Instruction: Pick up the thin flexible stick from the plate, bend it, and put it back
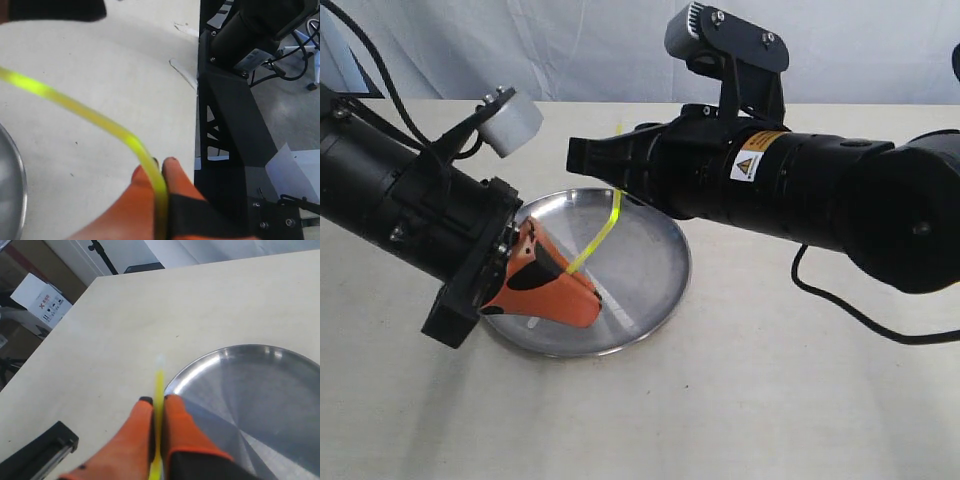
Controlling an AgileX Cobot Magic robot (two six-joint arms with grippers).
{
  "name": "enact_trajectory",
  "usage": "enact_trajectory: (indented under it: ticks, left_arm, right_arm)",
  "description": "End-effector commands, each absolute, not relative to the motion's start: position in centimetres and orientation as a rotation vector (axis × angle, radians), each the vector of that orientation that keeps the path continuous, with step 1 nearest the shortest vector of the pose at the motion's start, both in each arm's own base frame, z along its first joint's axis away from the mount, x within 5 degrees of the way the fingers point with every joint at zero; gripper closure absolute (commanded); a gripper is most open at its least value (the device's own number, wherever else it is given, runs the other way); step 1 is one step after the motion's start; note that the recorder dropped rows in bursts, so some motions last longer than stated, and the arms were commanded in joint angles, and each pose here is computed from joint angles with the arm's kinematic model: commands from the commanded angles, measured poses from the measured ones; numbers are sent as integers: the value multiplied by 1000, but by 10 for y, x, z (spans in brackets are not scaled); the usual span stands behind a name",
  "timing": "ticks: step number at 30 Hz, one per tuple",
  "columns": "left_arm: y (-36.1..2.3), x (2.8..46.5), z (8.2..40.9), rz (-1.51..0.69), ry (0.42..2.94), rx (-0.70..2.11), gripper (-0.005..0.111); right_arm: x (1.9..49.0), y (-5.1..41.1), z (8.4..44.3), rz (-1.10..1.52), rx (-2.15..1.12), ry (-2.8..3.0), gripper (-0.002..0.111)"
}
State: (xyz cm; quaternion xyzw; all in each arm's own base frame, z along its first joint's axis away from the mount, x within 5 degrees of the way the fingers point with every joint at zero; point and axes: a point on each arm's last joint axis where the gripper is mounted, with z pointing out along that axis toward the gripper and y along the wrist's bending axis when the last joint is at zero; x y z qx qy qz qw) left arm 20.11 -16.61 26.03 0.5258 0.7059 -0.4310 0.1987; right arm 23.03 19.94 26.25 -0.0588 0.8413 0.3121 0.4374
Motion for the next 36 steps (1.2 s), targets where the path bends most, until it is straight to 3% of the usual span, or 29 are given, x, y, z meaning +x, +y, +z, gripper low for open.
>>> enact_trajectory:
  ticks: [1,24,36]
  left_arm:
    - [-170,209,275,-1169,1918,1320,106]
    - [-169,219,274,-1078,1948,1221,106]
    - [-164,227,267,-977,2103,1095,106]
  right_arm:
    - [225,201,252,742,-210,2178,108]
    - [222,202,249,750,-204,2216,108]
    - [222,202,249,751,-201,2216,108]
